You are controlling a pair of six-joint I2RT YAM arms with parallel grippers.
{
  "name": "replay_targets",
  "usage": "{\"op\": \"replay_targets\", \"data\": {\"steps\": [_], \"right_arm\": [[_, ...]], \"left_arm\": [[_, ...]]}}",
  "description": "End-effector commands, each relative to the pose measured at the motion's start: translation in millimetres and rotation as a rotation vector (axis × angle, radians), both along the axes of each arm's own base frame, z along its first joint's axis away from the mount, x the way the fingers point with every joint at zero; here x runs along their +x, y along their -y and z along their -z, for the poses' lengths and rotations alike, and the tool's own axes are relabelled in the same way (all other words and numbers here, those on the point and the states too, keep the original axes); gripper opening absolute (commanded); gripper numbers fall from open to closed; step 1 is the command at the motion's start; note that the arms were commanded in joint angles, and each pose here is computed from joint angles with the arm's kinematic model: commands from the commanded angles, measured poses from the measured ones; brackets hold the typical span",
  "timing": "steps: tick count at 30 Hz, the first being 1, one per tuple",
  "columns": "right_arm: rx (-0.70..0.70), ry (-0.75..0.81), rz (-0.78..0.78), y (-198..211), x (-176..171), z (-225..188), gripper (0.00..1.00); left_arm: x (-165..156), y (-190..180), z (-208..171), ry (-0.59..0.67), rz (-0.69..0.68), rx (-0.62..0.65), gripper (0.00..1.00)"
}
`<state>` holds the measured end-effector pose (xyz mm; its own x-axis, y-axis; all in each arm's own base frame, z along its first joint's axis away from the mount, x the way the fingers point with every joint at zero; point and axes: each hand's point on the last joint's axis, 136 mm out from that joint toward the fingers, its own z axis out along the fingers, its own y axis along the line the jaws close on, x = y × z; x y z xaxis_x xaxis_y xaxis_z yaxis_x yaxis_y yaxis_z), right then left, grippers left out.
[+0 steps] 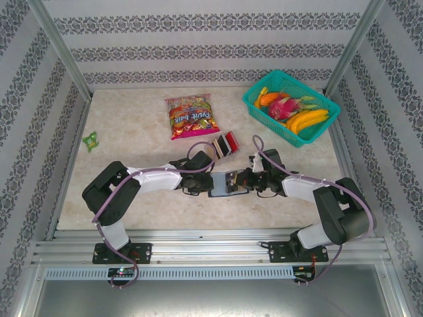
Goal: Put the credit cards into the card holder
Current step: Insert the credit card into the card slot.
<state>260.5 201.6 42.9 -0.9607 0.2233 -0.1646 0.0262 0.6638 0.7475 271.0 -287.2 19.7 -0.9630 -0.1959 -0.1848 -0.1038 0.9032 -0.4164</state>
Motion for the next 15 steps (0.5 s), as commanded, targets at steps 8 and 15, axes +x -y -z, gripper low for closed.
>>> {"op": "replay_targets", "data": {"steps": [8,15], "right_arm": [[0.021,-0.121,-0.011,-6.4,-13.5,20.8,0.00],[0.063,-0.130,-0.053,-19.4,-12.6,13.3,0.00]], "left_arm": [[0.2,4.8,6.5,-0.006,0.020,0.011,0.19],[0.9,5.7,5.2,-0.004,0.023,0.010,0.19]]}}
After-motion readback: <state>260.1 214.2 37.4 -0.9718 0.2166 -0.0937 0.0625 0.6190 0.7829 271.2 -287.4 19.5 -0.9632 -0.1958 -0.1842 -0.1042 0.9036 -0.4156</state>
